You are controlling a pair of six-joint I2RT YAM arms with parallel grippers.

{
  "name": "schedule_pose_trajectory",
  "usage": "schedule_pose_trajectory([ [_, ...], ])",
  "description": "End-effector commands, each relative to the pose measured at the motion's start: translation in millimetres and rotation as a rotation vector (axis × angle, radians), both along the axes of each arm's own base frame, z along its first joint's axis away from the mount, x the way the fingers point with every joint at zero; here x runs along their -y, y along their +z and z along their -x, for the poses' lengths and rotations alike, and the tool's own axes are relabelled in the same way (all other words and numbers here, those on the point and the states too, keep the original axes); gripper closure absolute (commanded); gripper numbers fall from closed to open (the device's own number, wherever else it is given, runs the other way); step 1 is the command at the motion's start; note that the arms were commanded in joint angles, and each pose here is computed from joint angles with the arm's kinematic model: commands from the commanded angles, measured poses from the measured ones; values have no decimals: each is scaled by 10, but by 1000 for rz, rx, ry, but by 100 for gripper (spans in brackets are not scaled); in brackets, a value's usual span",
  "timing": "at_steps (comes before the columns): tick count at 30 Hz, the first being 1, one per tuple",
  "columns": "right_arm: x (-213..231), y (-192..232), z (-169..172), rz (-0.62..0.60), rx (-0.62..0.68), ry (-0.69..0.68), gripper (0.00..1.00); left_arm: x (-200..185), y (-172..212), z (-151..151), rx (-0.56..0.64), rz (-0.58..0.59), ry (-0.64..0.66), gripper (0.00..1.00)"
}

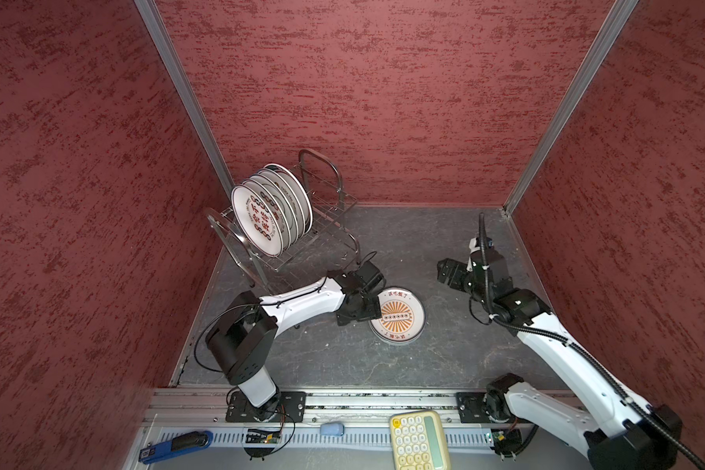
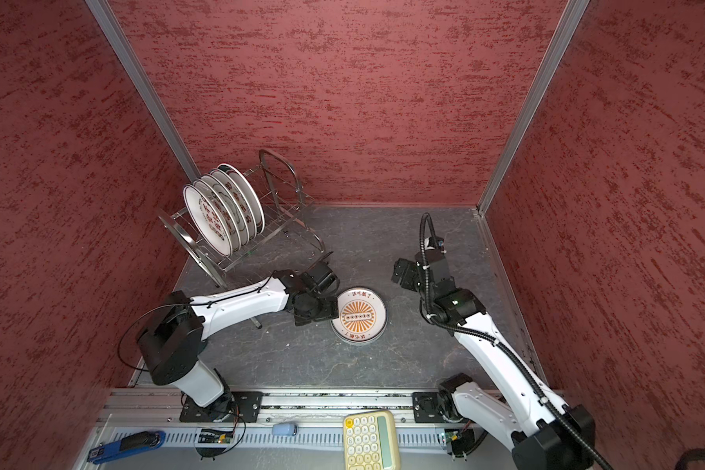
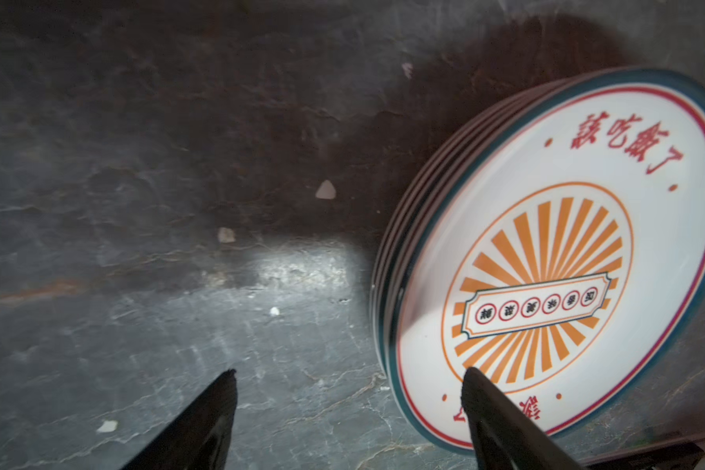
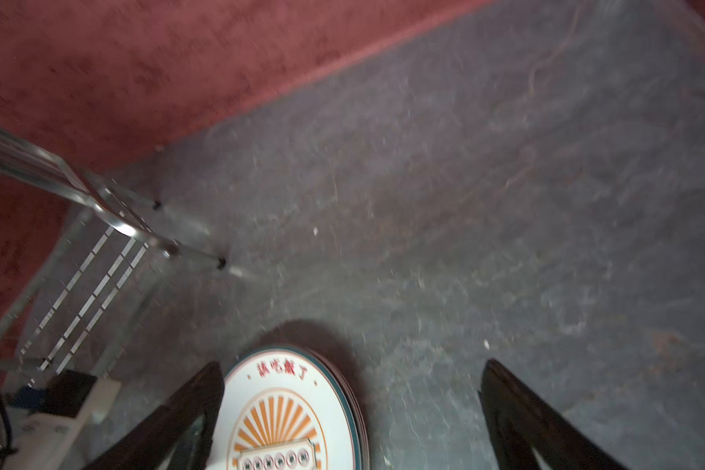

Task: Unload the plates from the dish rack
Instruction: 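Reach the right gripper to the rack while left gripper draws back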

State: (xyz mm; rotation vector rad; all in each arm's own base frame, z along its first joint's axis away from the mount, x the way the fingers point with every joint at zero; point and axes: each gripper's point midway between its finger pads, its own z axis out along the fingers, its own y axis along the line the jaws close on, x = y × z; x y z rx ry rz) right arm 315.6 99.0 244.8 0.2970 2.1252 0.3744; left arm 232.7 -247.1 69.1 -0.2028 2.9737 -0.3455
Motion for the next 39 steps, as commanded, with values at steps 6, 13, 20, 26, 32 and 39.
schedule_pose_trajectory([
  [6,-390,1439,-394,-44,332,172,1,-441,92,-20,57,-17,70,3],
  [13,-1167,2156,-670,-93,477,427,1,-602,126,52,78,-13,110,0],
  [20,-2034,2377,-794,6,520,568,1,-719,96,126,91,-7,142,1],
  [26,-2543,2381,-703,34,533,635,1,-782,123,154,118,3,157,1],
  [32,-2873,2346,-589,-31,494,718,1,-855,127,190,137,22,175,1],
  [39,-3150,2272,-578,-32,484,750,1,-950,94,270,138,29,191,1],
])
